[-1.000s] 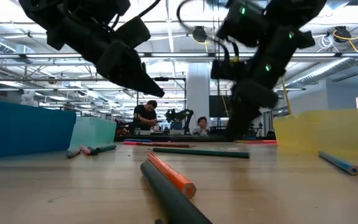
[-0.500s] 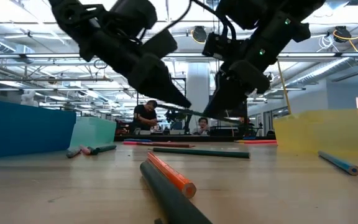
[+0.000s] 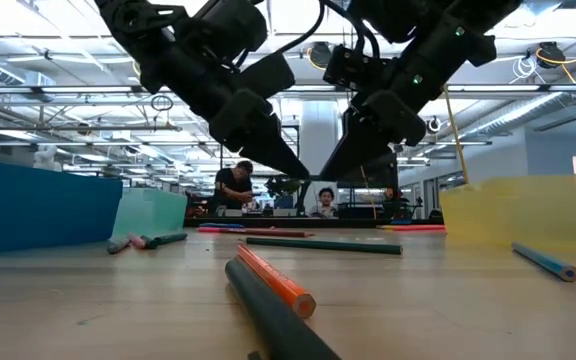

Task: Sort crayons/erasers/pens/pencils in bins
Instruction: Put the green colored pencil into the blue bin

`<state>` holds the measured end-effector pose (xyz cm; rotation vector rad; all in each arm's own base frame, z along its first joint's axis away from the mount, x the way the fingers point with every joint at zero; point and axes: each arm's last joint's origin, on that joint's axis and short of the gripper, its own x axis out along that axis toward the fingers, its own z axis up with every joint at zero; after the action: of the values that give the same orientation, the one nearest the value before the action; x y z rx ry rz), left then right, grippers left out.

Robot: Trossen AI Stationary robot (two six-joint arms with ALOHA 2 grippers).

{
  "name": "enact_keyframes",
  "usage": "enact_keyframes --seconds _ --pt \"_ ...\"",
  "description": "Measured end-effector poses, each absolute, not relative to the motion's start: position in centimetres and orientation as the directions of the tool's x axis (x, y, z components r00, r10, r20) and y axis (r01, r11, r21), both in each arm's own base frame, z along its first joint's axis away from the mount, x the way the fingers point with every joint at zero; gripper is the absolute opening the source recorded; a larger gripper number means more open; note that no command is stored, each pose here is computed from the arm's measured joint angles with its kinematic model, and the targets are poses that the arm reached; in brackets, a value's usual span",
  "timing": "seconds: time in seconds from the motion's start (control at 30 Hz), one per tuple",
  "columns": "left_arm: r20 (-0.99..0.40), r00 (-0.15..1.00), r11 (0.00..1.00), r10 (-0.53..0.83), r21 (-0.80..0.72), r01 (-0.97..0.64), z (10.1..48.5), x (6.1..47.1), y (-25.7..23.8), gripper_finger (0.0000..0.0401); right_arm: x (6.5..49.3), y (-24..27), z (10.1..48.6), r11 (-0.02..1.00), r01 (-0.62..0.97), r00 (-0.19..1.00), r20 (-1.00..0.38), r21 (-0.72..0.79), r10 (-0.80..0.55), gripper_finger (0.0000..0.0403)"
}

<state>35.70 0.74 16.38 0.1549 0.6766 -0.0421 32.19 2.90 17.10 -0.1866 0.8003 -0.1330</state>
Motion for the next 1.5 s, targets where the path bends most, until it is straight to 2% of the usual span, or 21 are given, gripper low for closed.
enact_keyframes --seconds 0.3,0.63,0.8,0.93,1.1,1.27,1.5 --pt "-0.635 0.771 0.990 0.057 0.137 0.040 16.3 35.6 0.9 0.0056 32.3 2.9 17.2 0.977 0.045 0.704 -0.687 -0.211 -0.181 0.0011" --pt "-0.663 0.746 0.990 0.069 0.136 0.029 16.0 35.4 1.0 0.0141 32.5 2.7 16.5 0.980 0.081 0.680 -0.709 -0.180 -0.186 0.0013" --pt "-0.667 0.742 0.990 0.071 0.137 0.027 15.9 35.3 1.0 0.0166 32.9 1.8 14.6 0.978 0.095 0.635 -0.745 -0.188 -0.205 0.0048" --pt "-0.691 0.720 0.991 0.071 0.131 0.028 15.7 35.1 1.0 0.0172 33.5 0.5 14.1 0.972 0.085 0.649 -0.728 -0.218 -0.220 0.0109" --pt "-0.726 0.685 0.994 0.068 0.105 0.012 15.3 34.8 0.9 0.0173 33.4 -1.1 13.4 0.992 0.018 0.750 -0.654 -0.127 -0.097 0.0160" --pt "-0.728 0.683 0.996 0.063 0.091 0.006 14.7 34.3 0.5 0.0173 31.5 -2.4 11.8 0.994 0.061 0.808 -0.579 -0.096 -0.106 0.0160" --pt "-0.703 0.708 0.997 0.069 0.072 -0.025 13.8 33.8 0.8 0.0172 31.0 -3.0 9.9 0.998 0.042 0.807 -0.587 -0.056 -0.067 0.0142"
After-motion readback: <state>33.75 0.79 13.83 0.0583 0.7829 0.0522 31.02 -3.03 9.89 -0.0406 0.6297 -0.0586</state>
